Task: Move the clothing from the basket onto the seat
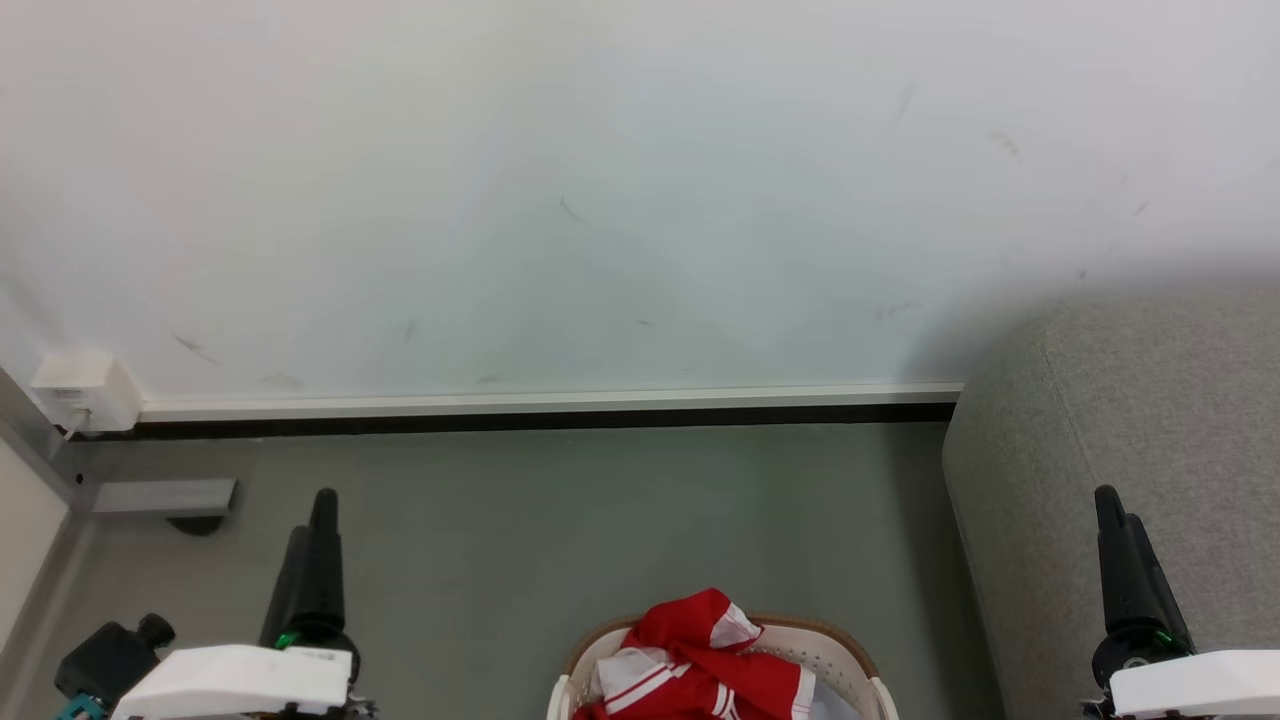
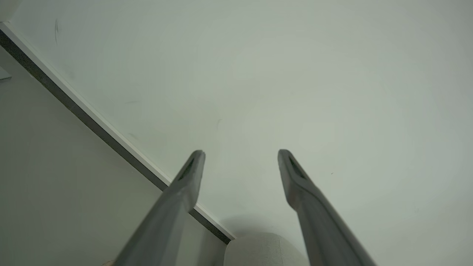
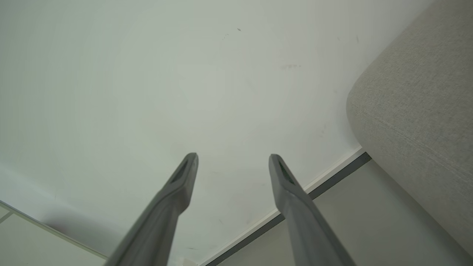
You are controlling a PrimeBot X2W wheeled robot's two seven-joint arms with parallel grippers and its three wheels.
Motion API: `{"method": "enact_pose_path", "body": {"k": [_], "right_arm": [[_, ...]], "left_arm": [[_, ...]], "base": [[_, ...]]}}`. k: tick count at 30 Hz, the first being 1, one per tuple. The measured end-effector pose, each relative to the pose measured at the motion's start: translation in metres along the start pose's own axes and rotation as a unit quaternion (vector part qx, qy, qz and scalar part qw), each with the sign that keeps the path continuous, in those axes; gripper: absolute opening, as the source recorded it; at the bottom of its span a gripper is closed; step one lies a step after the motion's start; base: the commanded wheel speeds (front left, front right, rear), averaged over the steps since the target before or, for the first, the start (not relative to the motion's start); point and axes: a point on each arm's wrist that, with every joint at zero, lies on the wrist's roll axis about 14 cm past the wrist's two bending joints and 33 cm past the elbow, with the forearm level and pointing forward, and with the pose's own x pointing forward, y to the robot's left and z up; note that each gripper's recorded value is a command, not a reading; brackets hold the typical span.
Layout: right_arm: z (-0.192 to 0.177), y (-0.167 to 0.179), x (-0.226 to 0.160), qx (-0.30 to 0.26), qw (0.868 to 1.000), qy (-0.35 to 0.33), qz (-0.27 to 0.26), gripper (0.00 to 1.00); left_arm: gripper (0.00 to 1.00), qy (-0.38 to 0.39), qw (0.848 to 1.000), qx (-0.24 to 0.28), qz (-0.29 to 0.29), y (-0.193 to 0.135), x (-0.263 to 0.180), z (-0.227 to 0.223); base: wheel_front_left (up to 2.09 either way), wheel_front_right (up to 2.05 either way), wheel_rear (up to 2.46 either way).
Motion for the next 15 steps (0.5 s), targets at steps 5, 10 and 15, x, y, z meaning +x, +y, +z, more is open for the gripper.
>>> {"method": "enact_pose_path", "body": {"k": [5, 10, 15], "right_arm": [[-0.0011, 0.0006, 0.0003, -0.044, 0.999, 0.001, 0.004, 1.00], [0.0008, 0.0032, 0.0016, -0.079, 0.997, -0.005, 0.010, 1.00], [0.0022, 0.0033, 0.0020, -0.116, 0.993, -0.009, 0.012, 1.00]], "left_arm": [[1.00, -0.004, 0.999, 0.041, 0.004, 0.0004, -0.0005, -0.0003], [1.00, -0.008, 0.997, 0.081, 0.001, -0.0016, -0.0003, -0.0002], [1.00, -0.011, 0.993, 0.118, -0.002, -0.0027, -0.0008, -0.0007]], "base": [[0.00, 0.00, 0.00], [0.00, 0.00, 0.00], [0.00, 0.00, 0.00]]}}
